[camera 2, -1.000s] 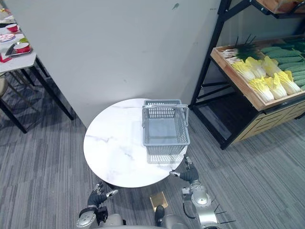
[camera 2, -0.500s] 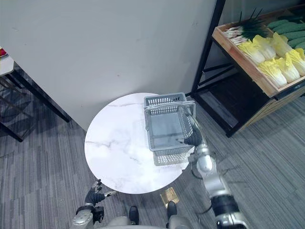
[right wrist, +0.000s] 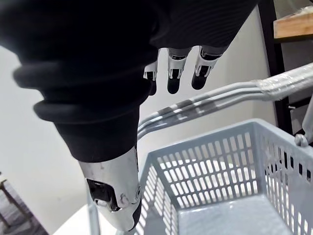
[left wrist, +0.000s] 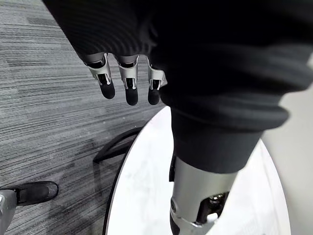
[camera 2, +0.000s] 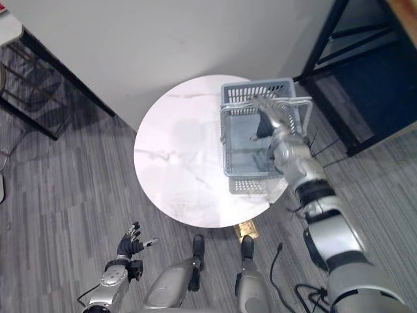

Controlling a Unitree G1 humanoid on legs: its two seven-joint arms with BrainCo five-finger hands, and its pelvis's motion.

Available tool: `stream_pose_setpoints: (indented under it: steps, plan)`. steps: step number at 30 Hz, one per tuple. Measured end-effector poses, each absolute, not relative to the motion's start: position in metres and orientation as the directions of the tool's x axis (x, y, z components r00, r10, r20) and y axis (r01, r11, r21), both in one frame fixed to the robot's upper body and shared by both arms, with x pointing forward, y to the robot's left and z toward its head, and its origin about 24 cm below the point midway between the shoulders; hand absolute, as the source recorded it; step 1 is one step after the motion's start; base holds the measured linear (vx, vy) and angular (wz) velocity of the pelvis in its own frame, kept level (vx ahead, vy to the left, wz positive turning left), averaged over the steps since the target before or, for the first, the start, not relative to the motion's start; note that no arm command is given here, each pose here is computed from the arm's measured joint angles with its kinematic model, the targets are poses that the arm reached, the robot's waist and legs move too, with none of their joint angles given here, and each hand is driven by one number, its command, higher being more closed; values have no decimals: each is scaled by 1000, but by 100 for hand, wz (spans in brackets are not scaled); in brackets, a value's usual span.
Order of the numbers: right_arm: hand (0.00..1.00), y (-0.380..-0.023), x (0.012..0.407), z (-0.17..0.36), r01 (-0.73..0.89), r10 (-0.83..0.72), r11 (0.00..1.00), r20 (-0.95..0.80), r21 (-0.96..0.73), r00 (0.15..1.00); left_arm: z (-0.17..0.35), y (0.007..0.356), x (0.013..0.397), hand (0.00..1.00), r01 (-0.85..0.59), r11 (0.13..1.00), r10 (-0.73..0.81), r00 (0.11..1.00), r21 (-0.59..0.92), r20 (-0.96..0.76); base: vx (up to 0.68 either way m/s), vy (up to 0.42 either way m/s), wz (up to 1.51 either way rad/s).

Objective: Pick vegetable in the basket

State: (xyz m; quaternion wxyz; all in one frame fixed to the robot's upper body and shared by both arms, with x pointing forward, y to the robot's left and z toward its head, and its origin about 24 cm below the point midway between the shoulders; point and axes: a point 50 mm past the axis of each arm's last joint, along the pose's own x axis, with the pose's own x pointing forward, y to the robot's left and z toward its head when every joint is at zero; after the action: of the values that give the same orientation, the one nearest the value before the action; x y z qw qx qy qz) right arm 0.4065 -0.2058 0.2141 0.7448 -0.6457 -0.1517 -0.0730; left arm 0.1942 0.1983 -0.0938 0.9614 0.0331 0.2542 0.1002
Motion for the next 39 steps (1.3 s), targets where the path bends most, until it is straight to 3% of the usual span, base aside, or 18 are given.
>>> stream_pose_setpoints:
  steps: [3,12,13,20,25,35,39]
  plan:
    - [0,-223,409,238,353,19,81,356,-932,934,-89,191,205,0,-151,983,182,869,102,-460,-6,-6,15]
    - [0,-248,411,266,390,-105,-4,388,-921,916,-88,184,207,0,-136,988,155,875,75,-458,-7,-10,10]
    - [100,-250,411,266,379,-112,-15,378,-925,919,-88,183,207,0,-138,988,155,875,71,-459,-31,2,3]
    - [100,-279,406,258,308,-234,-65,315,-949,920,-85,178,209,0,-127,991,134,885,46,-446,-13,1,2]
    - [100,-288,403,260,321,-288,1,307,-947,907,-84,177,210,0,-126,991,131,888,41,-441,8,5,-4]
    - [100,-286,395,223,368,-299,239,292,-899,908,-86,173,207,0,-157,987,146,879,13,-454,15,14,-20]
    - [100,-277,379,198,406,-274,417,313,-813,909,-87,180,200,0,-201,980,182,871,6,-456,35,-2,-25]
